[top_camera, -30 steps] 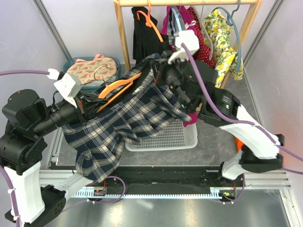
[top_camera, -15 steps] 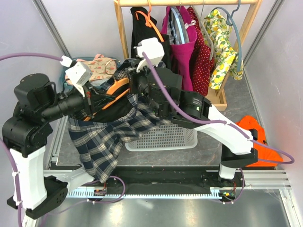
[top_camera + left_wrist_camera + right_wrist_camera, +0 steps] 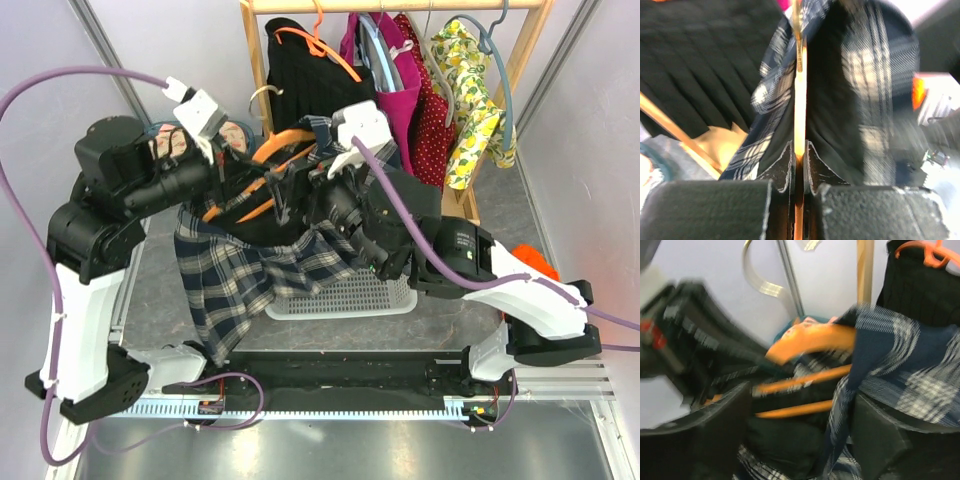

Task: Remove the skirt from the hanger

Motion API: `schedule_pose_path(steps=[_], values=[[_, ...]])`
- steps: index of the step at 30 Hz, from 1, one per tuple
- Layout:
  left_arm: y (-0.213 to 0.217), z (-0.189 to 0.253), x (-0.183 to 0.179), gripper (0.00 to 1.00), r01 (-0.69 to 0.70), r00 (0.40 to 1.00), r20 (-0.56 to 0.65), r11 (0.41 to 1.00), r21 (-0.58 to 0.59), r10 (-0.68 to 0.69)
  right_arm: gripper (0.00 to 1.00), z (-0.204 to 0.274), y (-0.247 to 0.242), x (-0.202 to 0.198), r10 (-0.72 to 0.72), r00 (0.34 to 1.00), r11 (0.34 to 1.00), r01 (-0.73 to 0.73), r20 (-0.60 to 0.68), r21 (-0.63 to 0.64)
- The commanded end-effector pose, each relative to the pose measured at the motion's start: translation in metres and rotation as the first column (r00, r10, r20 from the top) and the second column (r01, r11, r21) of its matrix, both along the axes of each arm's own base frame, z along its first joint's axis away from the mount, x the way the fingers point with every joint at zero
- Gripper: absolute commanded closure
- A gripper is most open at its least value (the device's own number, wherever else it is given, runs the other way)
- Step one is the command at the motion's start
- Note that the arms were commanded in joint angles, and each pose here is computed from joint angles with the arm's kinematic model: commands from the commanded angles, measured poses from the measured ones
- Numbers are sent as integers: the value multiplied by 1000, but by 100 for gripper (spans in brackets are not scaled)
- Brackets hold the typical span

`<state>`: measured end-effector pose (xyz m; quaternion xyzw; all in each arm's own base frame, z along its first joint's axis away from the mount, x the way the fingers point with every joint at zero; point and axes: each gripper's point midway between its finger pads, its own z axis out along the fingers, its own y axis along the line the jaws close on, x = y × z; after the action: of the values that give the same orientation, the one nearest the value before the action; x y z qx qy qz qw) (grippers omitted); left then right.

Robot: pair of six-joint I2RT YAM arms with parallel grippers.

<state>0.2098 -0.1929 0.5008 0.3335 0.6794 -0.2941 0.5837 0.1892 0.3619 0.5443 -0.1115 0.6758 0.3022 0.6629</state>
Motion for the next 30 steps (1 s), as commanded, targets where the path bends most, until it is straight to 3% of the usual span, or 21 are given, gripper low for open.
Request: schedule_pose_path(steps=[1,3,7,10,14,17,22,30], values=[[10,61,29,98,-127,974,172,985,-116,146,8,0,5,-14,38,999,999,-38,34,-17],[9,60,35,98,-140,973,170,984,-112,158,2,4,-1,-25,29,998,999,-28,56,-25],[13,71,41,98,-169,961,197,976,-134,193,3,6,-4,-57,99,990,995,-96,102,-32],[11,82,43,98,-166,956,218,975,-147,196,8,-28,24,-89,171,981,981,-161,89,-111],[7,88,46,98,-151,955,232,978,-147,183,8,-109,82,-153,314,949,930,-305,14,-203],[7,91,44,98,-143,955,239,978,-153,177,8,-156,113,-166,331,943,912,-330,-37,-243],[7,96,37,98,-124,958,238,978,-170,163,7,-182,145,-159,336,940,912,-339,-55,-230],[7,95,21,98,-84,963,237,981,-174,124,4,-184,140,-96,257,964,957,-264,-67,-118]])
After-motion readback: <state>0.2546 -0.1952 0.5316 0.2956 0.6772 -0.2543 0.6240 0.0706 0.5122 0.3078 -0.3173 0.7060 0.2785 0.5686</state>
